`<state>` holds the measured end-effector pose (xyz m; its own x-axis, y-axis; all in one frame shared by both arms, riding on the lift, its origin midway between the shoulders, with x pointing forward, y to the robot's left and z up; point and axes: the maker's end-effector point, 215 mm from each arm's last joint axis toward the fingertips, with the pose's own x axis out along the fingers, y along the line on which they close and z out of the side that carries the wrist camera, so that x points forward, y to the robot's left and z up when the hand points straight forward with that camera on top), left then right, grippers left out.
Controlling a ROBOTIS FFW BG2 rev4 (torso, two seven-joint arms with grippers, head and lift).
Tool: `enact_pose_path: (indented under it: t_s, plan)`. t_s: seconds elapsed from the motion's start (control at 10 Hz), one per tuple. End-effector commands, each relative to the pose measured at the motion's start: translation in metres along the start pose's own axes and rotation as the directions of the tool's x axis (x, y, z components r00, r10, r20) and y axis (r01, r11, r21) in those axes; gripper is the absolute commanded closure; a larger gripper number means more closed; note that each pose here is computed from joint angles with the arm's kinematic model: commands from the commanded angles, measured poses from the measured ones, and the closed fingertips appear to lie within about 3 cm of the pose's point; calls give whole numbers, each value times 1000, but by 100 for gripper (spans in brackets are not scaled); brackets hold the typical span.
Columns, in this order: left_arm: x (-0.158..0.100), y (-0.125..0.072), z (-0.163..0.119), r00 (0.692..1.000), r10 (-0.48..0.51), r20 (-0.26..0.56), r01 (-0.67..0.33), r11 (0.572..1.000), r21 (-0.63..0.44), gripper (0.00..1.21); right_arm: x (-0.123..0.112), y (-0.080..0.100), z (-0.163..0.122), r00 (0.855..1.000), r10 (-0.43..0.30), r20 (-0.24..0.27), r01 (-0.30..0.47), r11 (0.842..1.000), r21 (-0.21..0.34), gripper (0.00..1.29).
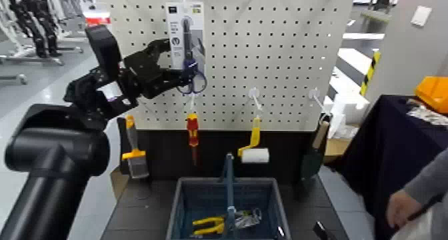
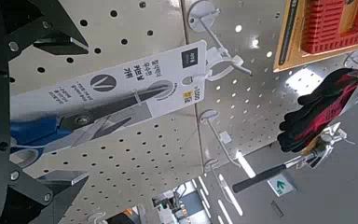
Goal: Put the blue scissors into the crate.
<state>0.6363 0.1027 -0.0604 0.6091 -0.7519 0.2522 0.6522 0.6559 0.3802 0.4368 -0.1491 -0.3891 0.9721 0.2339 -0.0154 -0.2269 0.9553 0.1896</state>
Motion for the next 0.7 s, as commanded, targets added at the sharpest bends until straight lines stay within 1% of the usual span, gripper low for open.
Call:
enact_pose_path:
  t_s: [0.1,0.2,0.3,0.4,0.7]
  plan:
    - [2,1,3,1000,-4,3,4,1000,10,60,1,0,-2,1000,2,-3,-2,1000,3,18]
    - [2,1,5,1000,-2,3,2,1000,17,80,1,0,-2,1000,4,-5,-4,1000,3,18]
    - [3,2,7,1000,-1,4,1,1000,20,97,1,1,-2,1000,5,-5,-5,1000,3,18]
    - [3,4,7,1000,6,3,-6,1000,21,110,1,1,-3,1000,5,-6,-5,1000,3,18]
    - [4,4,8,1000,11,-1,-11,1000,27,111,1,2,-3,1000,8,-8,-8,1000,4,18]
